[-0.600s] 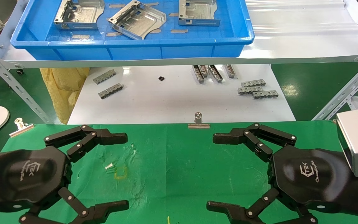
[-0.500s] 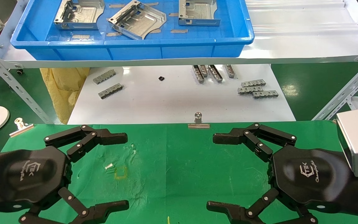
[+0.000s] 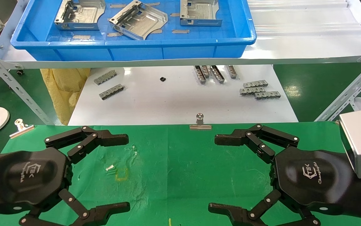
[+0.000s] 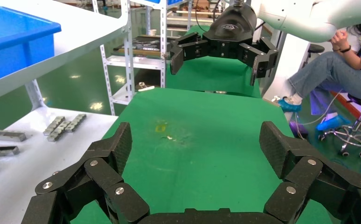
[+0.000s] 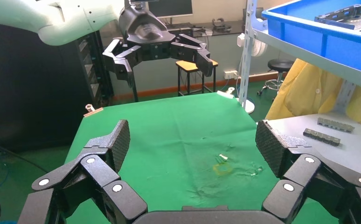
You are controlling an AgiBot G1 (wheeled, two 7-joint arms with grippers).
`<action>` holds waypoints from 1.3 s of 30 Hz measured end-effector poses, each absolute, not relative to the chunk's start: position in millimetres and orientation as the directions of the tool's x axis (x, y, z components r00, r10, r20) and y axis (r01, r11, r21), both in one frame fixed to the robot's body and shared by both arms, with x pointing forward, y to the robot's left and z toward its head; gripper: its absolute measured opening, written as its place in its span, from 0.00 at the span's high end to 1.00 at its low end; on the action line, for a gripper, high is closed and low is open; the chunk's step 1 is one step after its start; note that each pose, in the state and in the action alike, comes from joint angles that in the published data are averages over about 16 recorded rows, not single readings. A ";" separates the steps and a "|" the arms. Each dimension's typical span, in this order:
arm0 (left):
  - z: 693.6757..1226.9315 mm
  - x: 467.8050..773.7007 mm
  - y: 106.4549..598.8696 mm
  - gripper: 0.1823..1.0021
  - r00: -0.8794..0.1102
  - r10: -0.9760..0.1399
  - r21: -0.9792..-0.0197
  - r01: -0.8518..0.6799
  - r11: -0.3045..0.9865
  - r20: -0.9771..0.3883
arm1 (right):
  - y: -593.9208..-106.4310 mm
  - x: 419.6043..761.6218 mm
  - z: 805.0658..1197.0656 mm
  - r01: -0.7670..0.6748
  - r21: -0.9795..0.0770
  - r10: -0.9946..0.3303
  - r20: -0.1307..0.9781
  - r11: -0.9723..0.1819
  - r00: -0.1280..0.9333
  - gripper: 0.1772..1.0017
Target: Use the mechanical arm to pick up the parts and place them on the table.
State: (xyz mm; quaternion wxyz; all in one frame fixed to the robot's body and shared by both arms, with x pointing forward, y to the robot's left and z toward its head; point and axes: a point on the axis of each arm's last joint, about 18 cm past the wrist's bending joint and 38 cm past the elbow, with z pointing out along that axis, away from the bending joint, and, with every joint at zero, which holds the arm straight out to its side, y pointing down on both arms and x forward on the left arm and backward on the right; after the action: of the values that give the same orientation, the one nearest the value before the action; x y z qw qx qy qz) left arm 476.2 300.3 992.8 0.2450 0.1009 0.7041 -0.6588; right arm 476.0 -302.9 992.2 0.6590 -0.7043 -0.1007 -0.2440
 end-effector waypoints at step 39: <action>992.8 476.2 300.3 0.00 -0.860 -0.181 -0.878 0.465 0.112 -0.478 | -302.9 476.0 992.2 0.463 -0.879 -0.180 0.476 -0.111 0.861 0.20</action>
State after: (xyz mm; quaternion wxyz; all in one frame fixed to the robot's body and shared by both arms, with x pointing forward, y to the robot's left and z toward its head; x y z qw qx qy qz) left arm 476.2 300.3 992.8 0.2450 0.1009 0.7041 -0.6588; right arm 476.0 -302.9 992.2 0.6590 -0.7043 -0.1007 -0.2440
